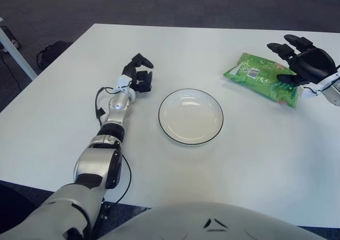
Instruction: Put the snack into the plate.
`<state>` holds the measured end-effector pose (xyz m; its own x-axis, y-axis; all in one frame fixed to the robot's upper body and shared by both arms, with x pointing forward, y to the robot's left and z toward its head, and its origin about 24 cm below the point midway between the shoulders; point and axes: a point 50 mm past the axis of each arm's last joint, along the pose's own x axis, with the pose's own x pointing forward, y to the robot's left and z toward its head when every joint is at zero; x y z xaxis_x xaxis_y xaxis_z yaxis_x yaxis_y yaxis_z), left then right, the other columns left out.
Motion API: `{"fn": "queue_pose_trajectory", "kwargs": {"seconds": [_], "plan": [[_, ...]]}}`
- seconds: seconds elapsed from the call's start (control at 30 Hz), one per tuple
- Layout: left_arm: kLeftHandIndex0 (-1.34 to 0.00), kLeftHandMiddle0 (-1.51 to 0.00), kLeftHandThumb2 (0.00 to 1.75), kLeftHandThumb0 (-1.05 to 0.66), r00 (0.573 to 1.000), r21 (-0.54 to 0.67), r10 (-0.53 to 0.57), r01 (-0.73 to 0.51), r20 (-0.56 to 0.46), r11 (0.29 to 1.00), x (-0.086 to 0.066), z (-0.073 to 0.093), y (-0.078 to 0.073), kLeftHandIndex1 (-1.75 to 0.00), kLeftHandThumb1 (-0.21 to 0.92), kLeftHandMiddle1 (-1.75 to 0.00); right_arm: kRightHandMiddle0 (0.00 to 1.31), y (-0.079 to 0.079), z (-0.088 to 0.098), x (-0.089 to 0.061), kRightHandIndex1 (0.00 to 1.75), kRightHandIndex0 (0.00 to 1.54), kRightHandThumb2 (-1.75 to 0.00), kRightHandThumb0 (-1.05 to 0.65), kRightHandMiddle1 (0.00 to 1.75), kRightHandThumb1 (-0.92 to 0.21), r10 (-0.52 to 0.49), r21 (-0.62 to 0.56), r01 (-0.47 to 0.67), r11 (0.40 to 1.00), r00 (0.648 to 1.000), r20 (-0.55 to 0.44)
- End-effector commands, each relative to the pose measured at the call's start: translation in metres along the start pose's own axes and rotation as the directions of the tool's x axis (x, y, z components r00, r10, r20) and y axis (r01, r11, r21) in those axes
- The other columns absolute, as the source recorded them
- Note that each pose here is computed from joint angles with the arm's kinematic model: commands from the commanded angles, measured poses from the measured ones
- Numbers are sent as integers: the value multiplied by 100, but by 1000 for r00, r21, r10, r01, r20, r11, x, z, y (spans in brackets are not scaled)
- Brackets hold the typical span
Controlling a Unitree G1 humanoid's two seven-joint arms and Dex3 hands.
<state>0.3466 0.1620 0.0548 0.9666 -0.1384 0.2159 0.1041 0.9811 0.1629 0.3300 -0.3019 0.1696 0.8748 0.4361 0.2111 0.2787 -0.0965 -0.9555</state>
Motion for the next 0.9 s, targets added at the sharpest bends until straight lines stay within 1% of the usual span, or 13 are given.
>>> {"fn": "queue_pose_trajectory", "kwargs": {"seconds": [0.0, 0.1, 0.23, 0.33, 0.47, 0.63, 0.87], "plan": [[-51, -122, 116, -44, 985, -18, -19, 16, -170, 1000, -37, -41, -8, -175, 44, -175, 0, -8, 5, -2, 0, 0, -100, -88, 12, -92, -63, 25, 63, 998, 998, 10], [-52, -122, 116, -44, 986, -12, -19, 17, -168, 1000, -37, -40, -9, -175, 44, -175, 0, -12, 9, -2, 0, 0, -93, -91, 8, -92, -87, 29, 87, 996, 996, -2], [-51, -121, 116, -44, 988, -7, -10, 9, -156, 1000, -36, -39, -10, -175, 44, -175, 0, -14, 15, -3, 0, 0, -88, -94, 4, -92, -94, 30, 95, 995, 994, -52], [-52, -121, 116, -44, 989, -3, -2, 2, -150, 1000, -36, -39, -10, -175, 44, -175, 0, -17, 26, -3, 0, 0, -87, -97, 1, -92, -78, 45, 84, 995, 991, -107], [-52, -120, 117, -44, 988, 15, 4, -1, -155, 1000, -36, -39, -10, -175, 43, -175, 0, -20, 35, -4, 0, 0, -89, -102, 0, -92, -6, 113, 28, 993, 981, -192], [-52, -120, 117, -44, 989, 27, -5, 9, -148, 1000, -35, -38, -10, -175, 43, -175, 0, -20, 40, -6, 0, 0, -90, -104, 0, -92, 82, 167, -39, 985, 962, -259], [-52, -119, 117, -44, 989, 38, -18, 24, -150, 999, -34, -38, -11, -175, 43, -175, 0, -15, 47, -6, 0, 0, -91, -105, 0, -92, 185, 190, -127, 974, 927, -325]]}}
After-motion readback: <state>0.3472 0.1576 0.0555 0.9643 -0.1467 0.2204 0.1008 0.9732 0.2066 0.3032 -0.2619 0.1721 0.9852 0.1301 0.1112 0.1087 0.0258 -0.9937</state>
